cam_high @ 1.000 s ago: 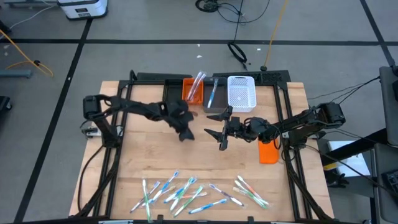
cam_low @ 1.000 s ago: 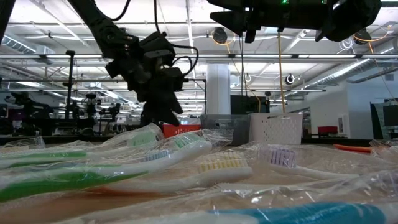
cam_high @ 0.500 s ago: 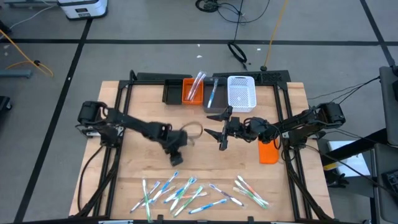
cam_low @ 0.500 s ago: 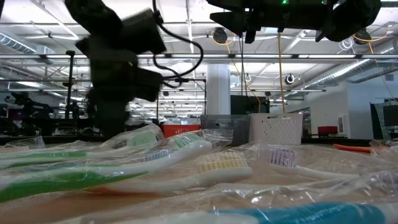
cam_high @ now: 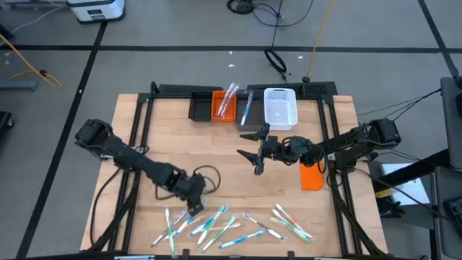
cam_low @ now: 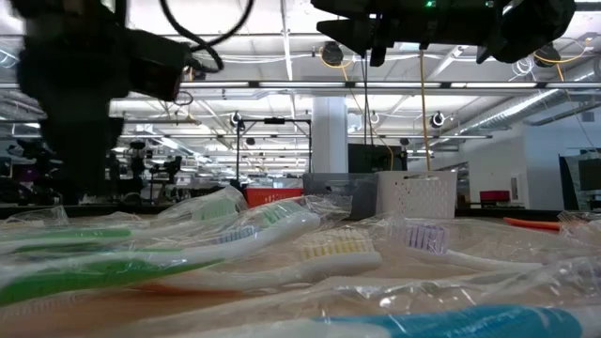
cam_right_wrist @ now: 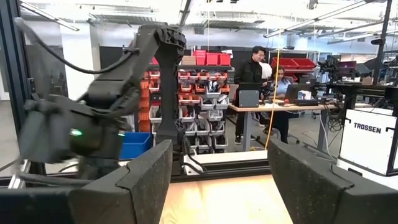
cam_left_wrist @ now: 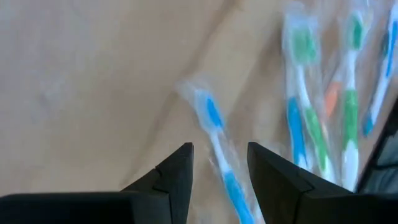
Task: Pick & Place Toothbrushes
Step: Put the blue toothbrush into the gray bin
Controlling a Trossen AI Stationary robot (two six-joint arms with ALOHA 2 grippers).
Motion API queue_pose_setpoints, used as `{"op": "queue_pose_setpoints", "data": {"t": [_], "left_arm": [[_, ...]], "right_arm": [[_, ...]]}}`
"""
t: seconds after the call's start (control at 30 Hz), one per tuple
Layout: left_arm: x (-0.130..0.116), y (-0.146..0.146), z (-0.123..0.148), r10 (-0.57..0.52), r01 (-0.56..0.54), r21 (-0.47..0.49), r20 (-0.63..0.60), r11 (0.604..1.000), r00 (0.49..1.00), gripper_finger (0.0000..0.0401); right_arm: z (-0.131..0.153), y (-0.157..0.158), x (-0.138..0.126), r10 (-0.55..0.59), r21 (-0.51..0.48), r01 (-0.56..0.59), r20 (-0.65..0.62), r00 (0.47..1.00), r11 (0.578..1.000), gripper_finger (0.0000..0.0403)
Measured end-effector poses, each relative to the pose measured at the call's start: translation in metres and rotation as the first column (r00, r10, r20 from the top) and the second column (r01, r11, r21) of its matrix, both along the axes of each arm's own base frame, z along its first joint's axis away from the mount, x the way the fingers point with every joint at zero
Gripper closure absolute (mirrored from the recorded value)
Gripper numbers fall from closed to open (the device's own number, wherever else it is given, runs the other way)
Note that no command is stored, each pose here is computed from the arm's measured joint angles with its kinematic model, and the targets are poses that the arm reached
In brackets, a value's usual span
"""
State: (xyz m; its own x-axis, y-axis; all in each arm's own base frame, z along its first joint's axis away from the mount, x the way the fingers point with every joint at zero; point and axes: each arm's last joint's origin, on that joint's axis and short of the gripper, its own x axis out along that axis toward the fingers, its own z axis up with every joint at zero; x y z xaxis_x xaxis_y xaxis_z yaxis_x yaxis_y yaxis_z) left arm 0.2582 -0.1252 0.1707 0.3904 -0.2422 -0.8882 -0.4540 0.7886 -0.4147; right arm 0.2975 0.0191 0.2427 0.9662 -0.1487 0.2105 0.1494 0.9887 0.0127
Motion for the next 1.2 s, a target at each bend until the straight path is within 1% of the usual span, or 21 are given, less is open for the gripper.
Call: {"op": "queue_pose_setpoints", "data": {"t": [0.2, 0.3, 0.4, 0.63, 0.97, 1.1, 1.2], "left_arm": [[-0.007, -0.018, 0.001, 0.038, -0.039, 0.017, 0.035, 0.999, 0.999, 0.0249], [-0.006, -0.025, 0.0, 0.047, -0.048, 0.008, 0.071, 0.999, 0.996, 0.0249], [-0.004, -0.029, -0.005, 0.045, -0.046, 0.009, 0.077, 0.999, 0.996, 0.0249], [-0.002, -0.031, -0.02, 0.056, -0.057, 0.024, 0.022, 0.998, 0.998, 0.0249], [-0.002, -0.031, -0.02, 0.062, -0.063, 0.03, 0.026, 0.998, 0.998, 0.0249], [-0.002, -0.03, -0.02, 0.067, -0.068, 0.048, 0.028, 0.997, 0.997, 0.0249], [-0.001, -0.03, -0.026, 0.068, -0.069, 0.06, 0.012, 0.996, 0.998, 0.0249]], "right_arm": [[0.0, 0.0, 0.0, 0.0, 0.0, 0.0, -0.002, 1.0, 1.0, 0.0149], [0.0, 0.0, 0.0, 0.0, 0.0, 0.0, -0.002, 1.0, 1.0, 0.0149], [0.0, 0.0, 0.0, 0.0, 0.0, 0.0, -0.001, 1.0, 1.0, 0.0149], [0.0, 0.0, 0.0, 0.0, 0.0, 0.0, -0.001, 1.0, 1.0, 0.0149], [0.0, 0.0, 0.0, 0.0, 0.0, 0.0, -0.002, 1.0, 1.0, 0.0149], [0.0, 0.0, 0.0, 0.0, 0.0, 0.0, -0.002, 1.0, 1.0, 0.0149], [0.0, 0.0, 0.0, 0.0, 0.0, 0.0, -0.002, 1.0, 1.0, 0.0149]]}}
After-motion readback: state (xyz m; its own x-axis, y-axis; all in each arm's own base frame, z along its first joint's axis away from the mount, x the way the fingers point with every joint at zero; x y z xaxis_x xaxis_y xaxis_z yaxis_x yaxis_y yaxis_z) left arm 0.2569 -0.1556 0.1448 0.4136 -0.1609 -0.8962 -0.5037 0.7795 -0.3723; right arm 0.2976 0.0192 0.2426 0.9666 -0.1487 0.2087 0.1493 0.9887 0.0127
